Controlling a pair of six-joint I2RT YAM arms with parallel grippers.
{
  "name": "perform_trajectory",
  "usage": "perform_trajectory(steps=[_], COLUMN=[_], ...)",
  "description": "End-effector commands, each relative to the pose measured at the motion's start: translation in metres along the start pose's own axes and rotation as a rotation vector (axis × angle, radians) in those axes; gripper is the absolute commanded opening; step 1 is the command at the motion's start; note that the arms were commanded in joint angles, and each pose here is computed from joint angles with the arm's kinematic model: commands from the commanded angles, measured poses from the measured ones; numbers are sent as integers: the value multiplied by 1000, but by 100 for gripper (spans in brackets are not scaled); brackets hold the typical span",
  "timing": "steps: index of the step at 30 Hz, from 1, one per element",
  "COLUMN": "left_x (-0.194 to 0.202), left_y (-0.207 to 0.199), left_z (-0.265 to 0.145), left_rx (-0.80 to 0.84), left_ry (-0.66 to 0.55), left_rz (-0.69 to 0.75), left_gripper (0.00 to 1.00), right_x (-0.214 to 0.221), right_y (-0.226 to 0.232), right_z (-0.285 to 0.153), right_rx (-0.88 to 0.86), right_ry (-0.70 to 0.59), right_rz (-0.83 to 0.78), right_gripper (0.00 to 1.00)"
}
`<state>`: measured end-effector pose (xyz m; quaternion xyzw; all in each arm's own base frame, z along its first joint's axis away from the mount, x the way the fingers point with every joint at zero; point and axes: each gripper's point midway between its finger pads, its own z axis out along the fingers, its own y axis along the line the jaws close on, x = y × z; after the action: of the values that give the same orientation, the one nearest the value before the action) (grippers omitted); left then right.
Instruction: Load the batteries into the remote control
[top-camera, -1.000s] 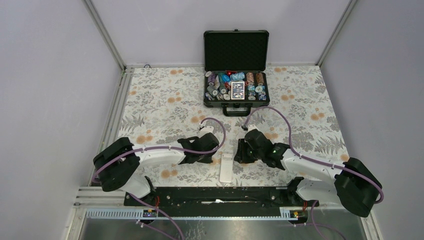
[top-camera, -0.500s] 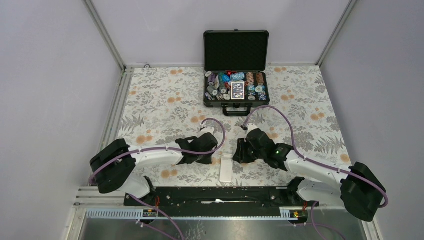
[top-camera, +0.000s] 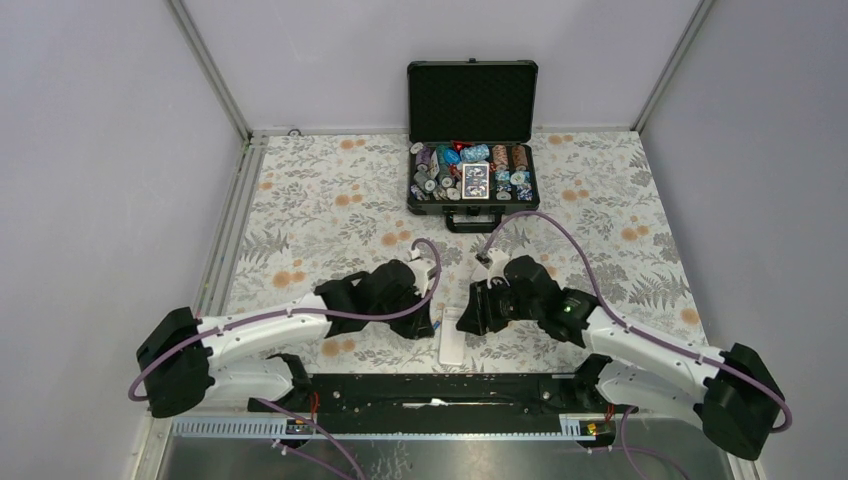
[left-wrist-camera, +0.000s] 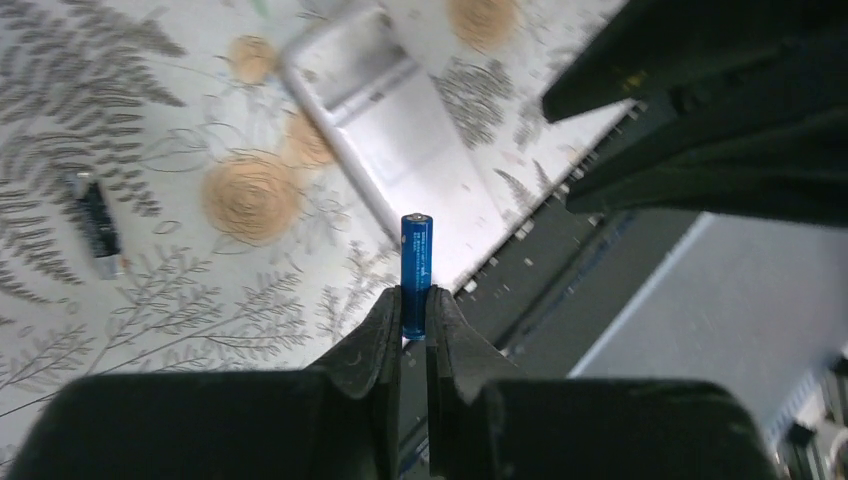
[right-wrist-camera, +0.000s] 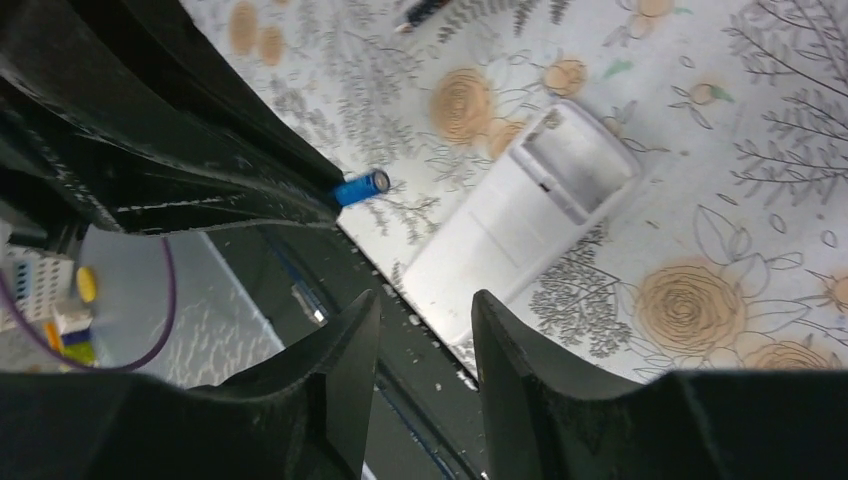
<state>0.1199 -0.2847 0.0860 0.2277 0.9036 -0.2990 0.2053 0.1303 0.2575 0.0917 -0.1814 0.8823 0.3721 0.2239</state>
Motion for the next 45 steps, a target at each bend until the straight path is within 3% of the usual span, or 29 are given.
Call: perform_trajectory(steps=[1,5,13,19,36,45], left_x=[8,8,19,21,24,25], left_y=[-42,-74,-100,-108,-113,-112], left_z=[-25,-43,-57,-63,-62,-61], left_rx=[258,442,615,669,702,699], left_ry=[34,43,97,102,118,118], left_rz=[123,149,150,157,157,153], left_gripper=[0,0,0,0,0,0], right_x=[-11,-8,3,21,31,36], right_y=[40,57,80,93,105,106], right_z=[-21,-36,-56,-59,-61,-59], right_rx=[-173,-270,-408,-530,-640,-656], right_ry=[-32,-38,-10,74,125,143], right_rz=[-99,-150,-178,-148,-130,-125], right_gripper=[47,48,48,49,46,32])
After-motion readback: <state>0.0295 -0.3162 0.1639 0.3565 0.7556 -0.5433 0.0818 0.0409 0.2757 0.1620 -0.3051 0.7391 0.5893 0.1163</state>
